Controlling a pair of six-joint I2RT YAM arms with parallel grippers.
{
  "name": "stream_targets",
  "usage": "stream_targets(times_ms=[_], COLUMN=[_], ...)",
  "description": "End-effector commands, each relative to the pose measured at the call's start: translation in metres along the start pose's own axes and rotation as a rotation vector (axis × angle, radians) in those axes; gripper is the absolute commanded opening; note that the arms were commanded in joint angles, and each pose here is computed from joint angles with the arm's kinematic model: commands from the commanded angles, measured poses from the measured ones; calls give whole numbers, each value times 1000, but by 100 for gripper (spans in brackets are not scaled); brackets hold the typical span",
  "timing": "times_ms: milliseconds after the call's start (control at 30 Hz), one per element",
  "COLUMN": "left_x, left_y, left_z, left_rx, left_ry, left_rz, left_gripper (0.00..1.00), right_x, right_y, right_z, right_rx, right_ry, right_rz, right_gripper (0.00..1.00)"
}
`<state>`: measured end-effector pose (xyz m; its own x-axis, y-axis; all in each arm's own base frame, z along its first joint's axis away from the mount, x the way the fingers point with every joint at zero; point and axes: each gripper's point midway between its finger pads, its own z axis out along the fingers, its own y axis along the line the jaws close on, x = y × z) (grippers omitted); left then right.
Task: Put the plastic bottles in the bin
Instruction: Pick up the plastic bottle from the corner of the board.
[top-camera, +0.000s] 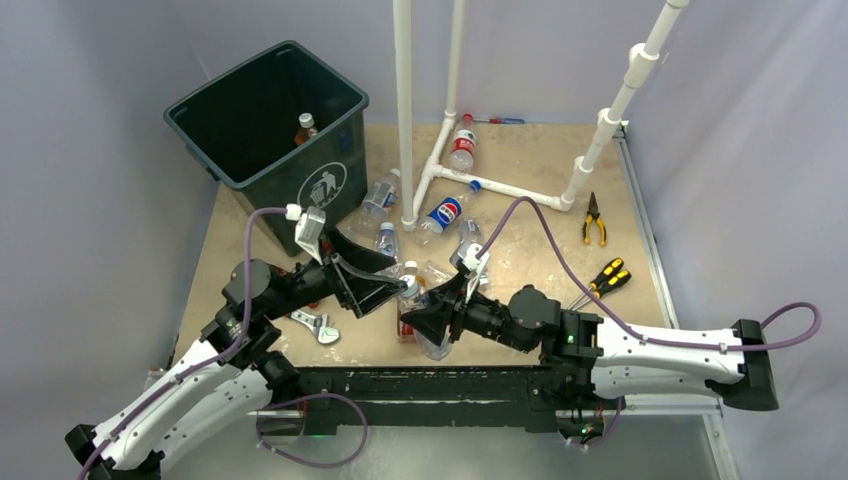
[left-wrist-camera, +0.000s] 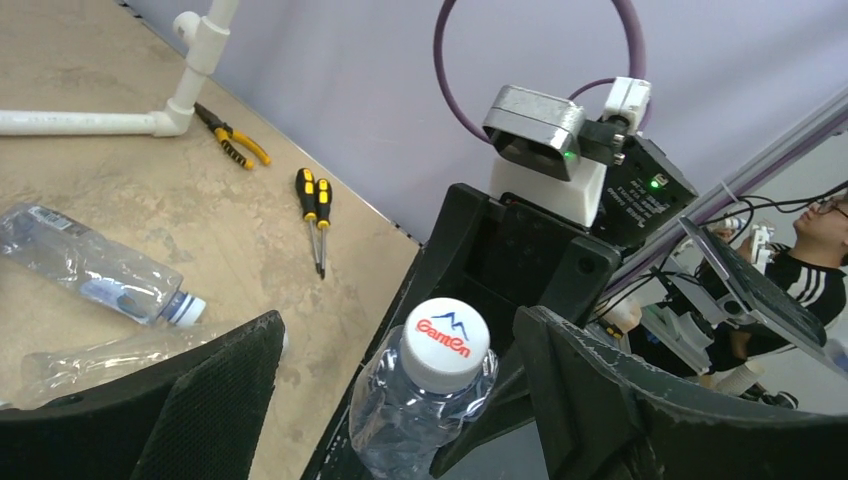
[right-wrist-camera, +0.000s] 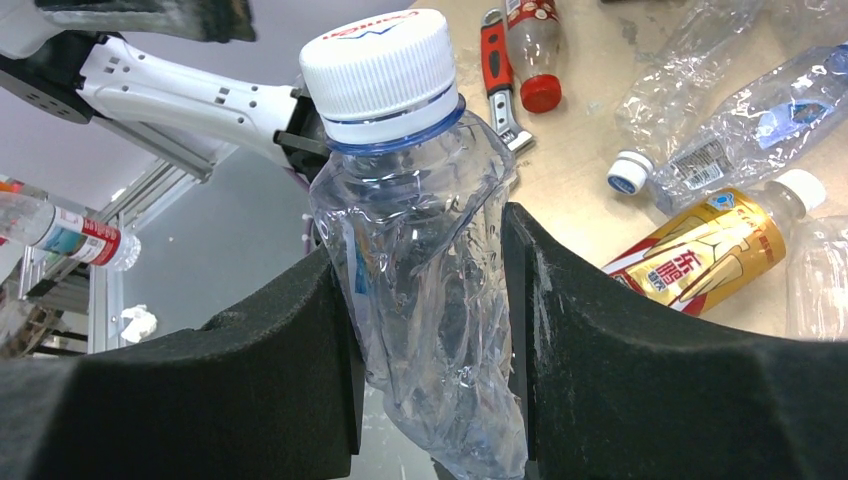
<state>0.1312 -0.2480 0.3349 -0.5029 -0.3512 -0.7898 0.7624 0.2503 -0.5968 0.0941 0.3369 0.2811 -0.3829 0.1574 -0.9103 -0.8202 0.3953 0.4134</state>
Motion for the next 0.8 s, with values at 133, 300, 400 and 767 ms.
stream_targets(times_ms=[133, 300, 400, 767], left_x=[-1, 6, 7, 10], left_y=[-15, -10, -10, -10], left_z=[0, 1, 1, 4], left_rx=[84, 73, 80, 97], left_ry=[3, 20, 18, 26], left_rz=[22, 4, 1, -14], left_gripper=[82, 74, 68, 43], right_x=[-23, -24, -27, -22], right_y=[11, 13, 14, 16], right_z=[6, 9, 10, 17], right_rx=[-31, -43, -46, -62], right_ry=[-76, -93, -114, -113], right_rz=[14, 28, 34, 37], right_gripper=[18, 17, 17, 17])
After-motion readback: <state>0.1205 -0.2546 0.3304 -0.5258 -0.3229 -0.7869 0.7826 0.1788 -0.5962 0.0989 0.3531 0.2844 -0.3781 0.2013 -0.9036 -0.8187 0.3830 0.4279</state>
